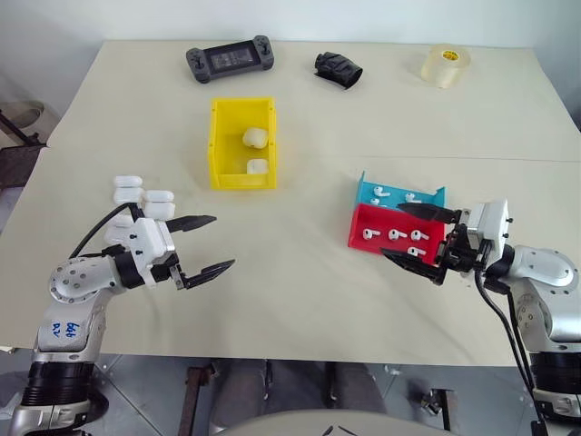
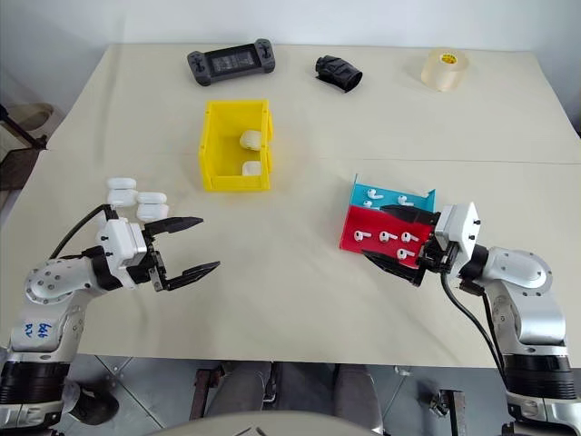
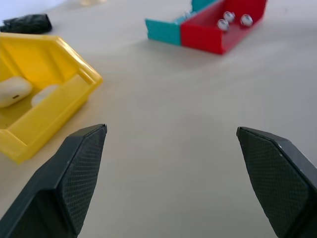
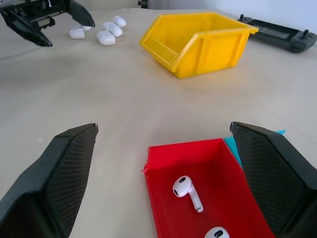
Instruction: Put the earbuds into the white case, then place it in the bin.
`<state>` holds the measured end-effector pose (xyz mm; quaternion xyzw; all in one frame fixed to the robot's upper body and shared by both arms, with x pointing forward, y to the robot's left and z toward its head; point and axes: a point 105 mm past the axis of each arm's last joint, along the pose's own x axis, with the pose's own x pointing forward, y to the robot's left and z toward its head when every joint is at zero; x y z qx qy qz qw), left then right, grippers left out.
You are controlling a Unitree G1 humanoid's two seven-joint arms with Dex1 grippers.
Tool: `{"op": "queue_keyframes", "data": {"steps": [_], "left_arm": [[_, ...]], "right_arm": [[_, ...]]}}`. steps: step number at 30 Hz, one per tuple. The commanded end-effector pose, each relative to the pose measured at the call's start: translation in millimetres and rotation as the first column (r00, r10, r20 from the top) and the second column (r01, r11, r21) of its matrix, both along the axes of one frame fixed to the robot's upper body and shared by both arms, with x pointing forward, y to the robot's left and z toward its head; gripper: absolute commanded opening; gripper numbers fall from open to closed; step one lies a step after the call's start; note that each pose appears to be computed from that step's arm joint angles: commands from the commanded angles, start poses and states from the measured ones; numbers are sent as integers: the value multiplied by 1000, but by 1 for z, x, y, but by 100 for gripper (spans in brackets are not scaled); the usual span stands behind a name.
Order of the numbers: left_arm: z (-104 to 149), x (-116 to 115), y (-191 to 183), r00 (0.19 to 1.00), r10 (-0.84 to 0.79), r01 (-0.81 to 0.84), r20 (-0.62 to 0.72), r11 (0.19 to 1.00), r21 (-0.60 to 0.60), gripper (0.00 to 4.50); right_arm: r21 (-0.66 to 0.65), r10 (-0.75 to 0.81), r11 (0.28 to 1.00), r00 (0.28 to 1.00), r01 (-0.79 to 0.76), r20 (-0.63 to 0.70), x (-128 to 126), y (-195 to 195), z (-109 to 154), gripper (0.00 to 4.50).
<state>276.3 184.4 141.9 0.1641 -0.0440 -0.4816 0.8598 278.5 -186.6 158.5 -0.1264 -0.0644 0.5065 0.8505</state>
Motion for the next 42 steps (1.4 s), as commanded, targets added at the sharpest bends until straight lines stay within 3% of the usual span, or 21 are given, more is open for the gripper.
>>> {"op": "queue_keyframes", "data": {"steps": [1, 9, 13, 18, 22, 28, 36, 39, 42], "left_arm": [[15, -3, 0, 998, 7, -7, 63, 1000, -3, 447], [17, -10, 42, 944, 322, -314, 72, 944, -100, 447], [1, -37, 86, 783, 620, -614, 41, 782, -109, 447], [-17, -62, 111, 590, 802, -806, -88, 581, -114, 447], [-23, -71, 109, 539, 828, -842, -153, 530, -98, 447], [-21, -50, 110, 500, 827, -862, -256, 504, -53, 447], [1, -17, 128, 397, 849, -837, -349, 491, 242, 447], [12, -9, 137, 318, 872, -811, -371, 453, 370, 447], [13, -2, 139, 270, 869, -789, -414, 446, 423, 447]], "right_arm": [[-3, 23, 1000, 999, -23, 24, -3, 1, 6, 450], [47, 156, 986, 987, -158, 33, -14, 28, 12, 450], [82, 319, 942, 944, -326, 81, -23, 71, 21, 450], [63, 379, 920, 919, -387, 111, -24, 86, 20, 450], [50, 383, 920, 917, -390, 111, -18, 86, 17, 450], [37, 363, 929, 925, -369, 111, -13, 80, 16, 450], [34, 344, 937, 933, -349, 103, -15, 79, 16, 450], [40, 340, 938, 934, -346, 107, -15, 82, 17, 450], [51, 336, 938, 935, -343, 113, -16, 86, 18, 450]]}}
